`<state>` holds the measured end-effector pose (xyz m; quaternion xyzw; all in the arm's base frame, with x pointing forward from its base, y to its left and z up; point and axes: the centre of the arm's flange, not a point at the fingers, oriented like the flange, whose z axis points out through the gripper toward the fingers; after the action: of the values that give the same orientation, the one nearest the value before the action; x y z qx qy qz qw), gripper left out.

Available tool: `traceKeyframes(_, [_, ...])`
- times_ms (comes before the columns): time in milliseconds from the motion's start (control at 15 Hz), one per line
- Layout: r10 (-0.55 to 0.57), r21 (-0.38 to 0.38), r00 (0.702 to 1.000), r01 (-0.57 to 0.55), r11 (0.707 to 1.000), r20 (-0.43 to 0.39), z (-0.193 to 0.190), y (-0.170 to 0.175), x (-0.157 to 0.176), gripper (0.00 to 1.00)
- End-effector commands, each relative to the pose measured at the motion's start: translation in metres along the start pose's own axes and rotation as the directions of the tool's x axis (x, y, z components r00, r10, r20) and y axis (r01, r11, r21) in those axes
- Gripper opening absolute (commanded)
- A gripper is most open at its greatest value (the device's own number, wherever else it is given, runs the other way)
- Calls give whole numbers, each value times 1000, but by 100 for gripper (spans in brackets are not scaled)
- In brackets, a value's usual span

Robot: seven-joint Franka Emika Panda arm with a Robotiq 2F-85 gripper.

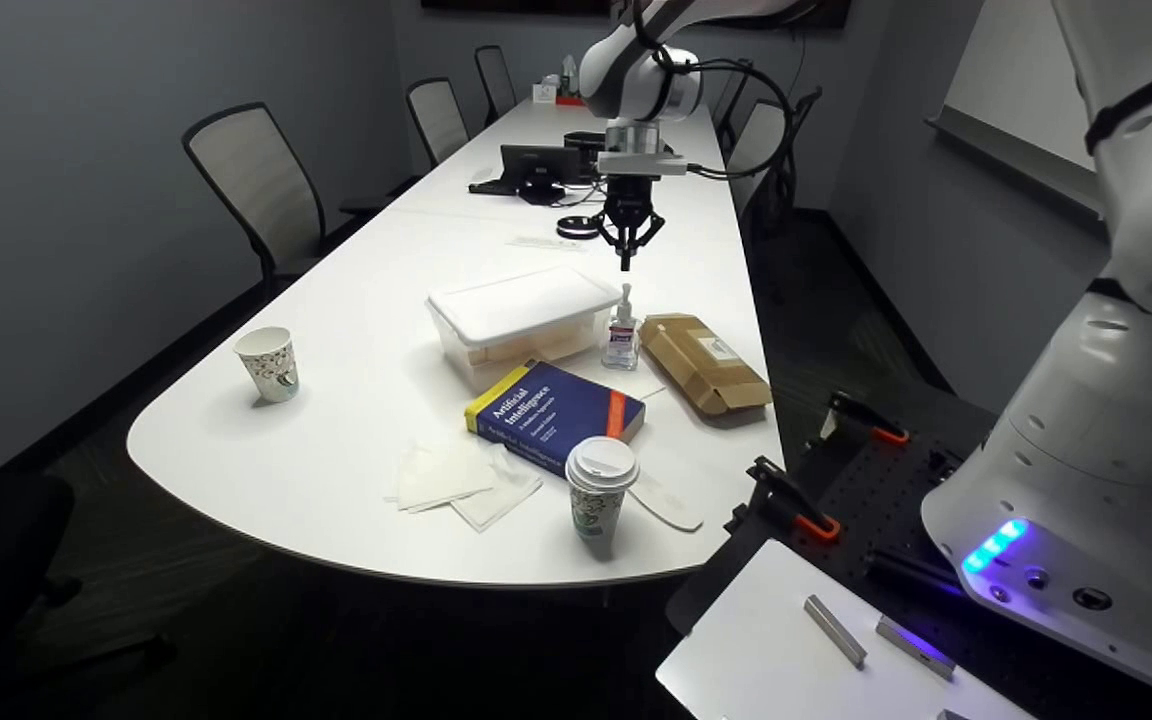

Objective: Move the bottle to the left and use the cloth to wipe the table

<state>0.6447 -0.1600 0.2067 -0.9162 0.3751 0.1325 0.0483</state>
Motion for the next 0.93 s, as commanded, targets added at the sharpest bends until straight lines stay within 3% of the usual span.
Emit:
traceKeyframes(0, [12,-27,1000,-13,1000,-20,0,-2,2,0])
traceKeyframes(867, [4,-56,1000,-5,998,-20,19,-7,15,0])
